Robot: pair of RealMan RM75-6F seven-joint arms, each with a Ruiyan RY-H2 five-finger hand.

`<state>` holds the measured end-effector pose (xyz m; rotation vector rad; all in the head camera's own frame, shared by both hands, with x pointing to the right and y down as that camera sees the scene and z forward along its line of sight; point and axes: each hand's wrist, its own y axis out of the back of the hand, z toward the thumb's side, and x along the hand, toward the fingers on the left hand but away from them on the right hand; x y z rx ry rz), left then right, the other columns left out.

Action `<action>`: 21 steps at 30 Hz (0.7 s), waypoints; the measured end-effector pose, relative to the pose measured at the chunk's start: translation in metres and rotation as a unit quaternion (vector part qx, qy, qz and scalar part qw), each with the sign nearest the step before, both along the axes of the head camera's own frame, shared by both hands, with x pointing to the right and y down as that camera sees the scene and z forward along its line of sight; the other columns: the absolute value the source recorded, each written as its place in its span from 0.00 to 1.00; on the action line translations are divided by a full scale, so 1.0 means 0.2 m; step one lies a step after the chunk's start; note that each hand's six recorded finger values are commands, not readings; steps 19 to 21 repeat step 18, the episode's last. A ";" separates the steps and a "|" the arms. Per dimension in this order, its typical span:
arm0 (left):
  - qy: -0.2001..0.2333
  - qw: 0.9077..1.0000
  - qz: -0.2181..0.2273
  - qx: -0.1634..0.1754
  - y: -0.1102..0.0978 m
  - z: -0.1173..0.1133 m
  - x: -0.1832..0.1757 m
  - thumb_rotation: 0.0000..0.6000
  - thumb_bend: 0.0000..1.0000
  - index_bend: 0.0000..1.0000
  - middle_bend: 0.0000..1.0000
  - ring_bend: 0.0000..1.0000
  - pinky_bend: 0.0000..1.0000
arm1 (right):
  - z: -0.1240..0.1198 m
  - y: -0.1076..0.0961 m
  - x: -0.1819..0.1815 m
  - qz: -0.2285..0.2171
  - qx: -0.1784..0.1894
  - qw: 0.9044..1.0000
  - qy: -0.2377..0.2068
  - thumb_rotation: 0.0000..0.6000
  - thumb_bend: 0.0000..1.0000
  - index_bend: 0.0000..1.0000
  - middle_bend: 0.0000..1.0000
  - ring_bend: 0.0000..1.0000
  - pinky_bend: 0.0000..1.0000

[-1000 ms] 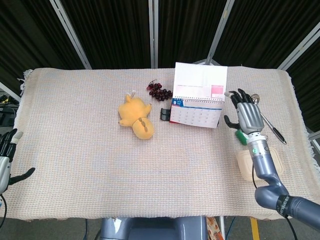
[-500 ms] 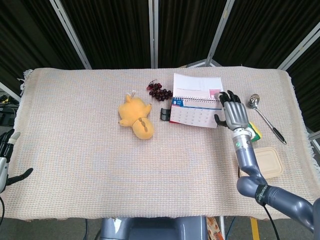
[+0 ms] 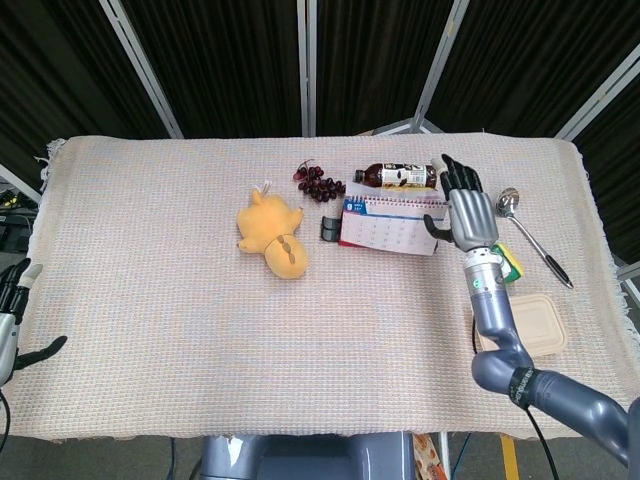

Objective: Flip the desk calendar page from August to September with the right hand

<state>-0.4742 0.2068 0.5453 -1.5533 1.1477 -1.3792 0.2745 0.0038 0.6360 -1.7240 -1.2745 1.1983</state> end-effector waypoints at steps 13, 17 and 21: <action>-0.006 1.000 0.006 -0.015 0.03 0.03 0.00 1.00 0.02 0.00 0.00 0.00 0.00 | -0.22 0.56 0.33 -0.065 0.004 0.996 0.057 1.00 0.18 0.00 0.00 0.00 0.00; -0.008 1.000 0.009 -0.015 0.04 0.03 0.00 1.00 0.02 0.00 0.00 0.00 0.00 | -0.25 0.80 0.45 -0.071 -0.010 0.994 0.085 1.00 0.16 0.00 0.00 0.00 0.00; -0.008 1.000 0.009 -0.015 0.05 0.02 0.00 1.00 0.02 0.00 0.00 0.00 0.00 | -0.26 0.85 0.48 -0.070 -0.011 0.993 0.090 1.00 0.16 0.00 0.00 0.00 0.00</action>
